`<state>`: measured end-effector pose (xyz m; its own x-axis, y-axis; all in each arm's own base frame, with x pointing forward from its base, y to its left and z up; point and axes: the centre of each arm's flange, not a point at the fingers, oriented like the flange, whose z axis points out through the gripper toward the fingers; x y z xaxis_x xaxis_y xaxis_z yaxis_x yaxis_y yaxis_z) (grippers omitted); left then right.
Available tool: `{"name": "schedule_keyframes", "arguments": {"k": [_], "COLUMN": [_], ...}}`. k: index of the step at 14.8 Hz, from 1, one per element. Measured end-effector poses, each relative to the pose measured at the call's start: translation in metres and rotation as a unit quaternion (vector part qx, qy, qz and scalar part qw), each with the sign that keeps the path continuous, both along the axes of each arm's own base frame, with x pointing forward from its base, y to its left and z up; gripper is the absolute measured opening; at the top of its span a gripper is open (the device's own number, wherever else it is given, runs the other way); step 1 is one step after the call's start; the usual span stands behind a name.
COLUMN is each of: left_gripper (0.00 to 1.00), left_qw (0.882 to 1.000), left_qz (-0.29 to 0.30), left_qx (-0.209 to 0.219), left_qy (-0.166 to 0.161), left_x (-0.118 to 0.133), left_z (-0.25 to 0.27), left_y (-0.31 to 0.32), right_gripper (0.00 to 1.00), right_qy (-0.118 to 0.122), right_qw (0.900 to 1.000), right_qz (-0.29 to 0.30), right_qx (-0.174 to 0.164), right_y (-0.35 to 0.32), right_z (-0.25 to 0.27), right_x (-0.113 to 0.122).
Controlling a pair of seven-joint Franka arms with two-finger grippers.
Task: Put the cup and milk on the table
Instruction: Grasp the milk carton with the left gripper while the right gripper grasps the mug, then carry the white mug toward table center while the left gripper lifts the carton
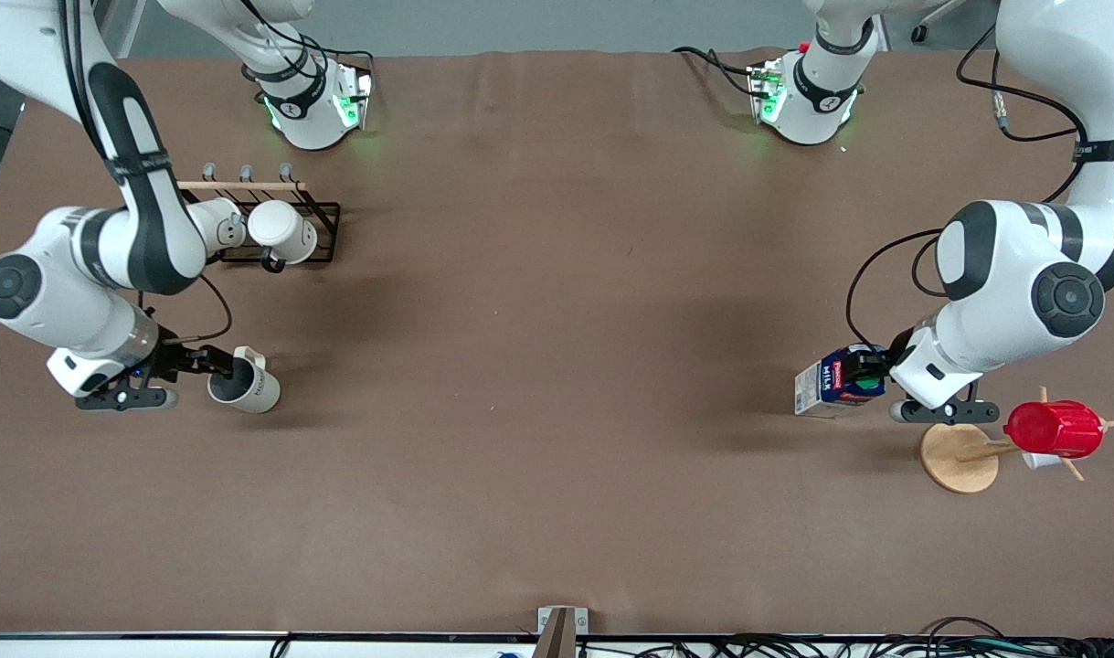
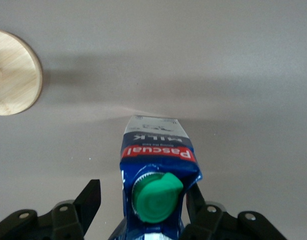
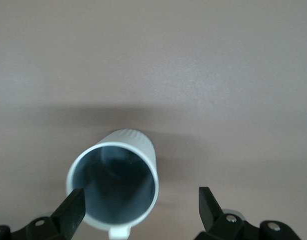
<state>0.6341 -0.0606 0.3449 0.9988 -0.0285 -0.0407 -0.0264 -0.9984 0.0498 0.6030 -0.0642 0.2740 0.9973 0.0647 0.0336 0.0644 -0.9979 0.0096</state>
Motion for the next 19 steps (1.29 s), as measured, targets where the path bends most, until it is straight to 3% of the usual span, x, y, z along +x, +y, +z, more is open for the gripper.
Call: {"name": "schedule_keyframes", "arguments": {"k": [1, 4, 5, 7, 11, 13, 16, 19], "left_gripper": [0.72, 0.44, 0.43, 0.34, 0.34, 0.34, 0.34, 0.34], "left_qw": [1.0, 1.0, 1.0, 1.0, 1.0, 1.0, 1.0, 0.999], "left_qz": [0.0, -0.001, 0.0, 0.0, 0.0, -0.002, -0.013, -0.024], "left_qx": [0.0, -0.001, -0.001, -0.001, -0.001, 0.001, 0.001, -0.001], "left_qy": [0.0, -0.001, -0.001, -0.003, -0.01, -0.011, -0.016, -0.025], "left_x": [0.0, 0.001, 0.001, 0.002, 0.004, 0.004, 0.003, 0.0], "left_z": [-0.002, -0.004, -0.004, -0.002, 0.012, 0.034, 0.08, 0.108], "left_y": [0.0, -0.001, -0.001, -0.001, -0.001, -0.002, -0.015, -0.027], "right_gripper": [1.0, 0.97, 0.9, 0.67, 0.26, 0.07, 0.04, 0.04], "right_qy": [-0.005, -0.015, -0.016, -0.016, -0.013, 0.004, 0.056, 0.054], "right_qw": [1.0, 1.0, 1.0, 1.0, 1.0, 1.0, 0.998, 0.997], "right_qz": [0.004, 0.008, 0.009, 0.011, 0.004, 0.003, -0.011, -0.036], "right_qx": [-0.002, -0.006, -0.007, -0.007, -0.005, -0.002, 0.013, 0.034], "right_y": [-0.004, -0.009, -0.008, -0.005, -0.002, 0.002, 0.027, 0.113], "right_z": [-0.009, -0.029, -0.034, -0.039, -0.04, -0.037, -0.004, 0.05], "right_x": [0.0, -0.004, -0.005, -0.006, -0.006, -0.004, 0.014, 0.037]}}
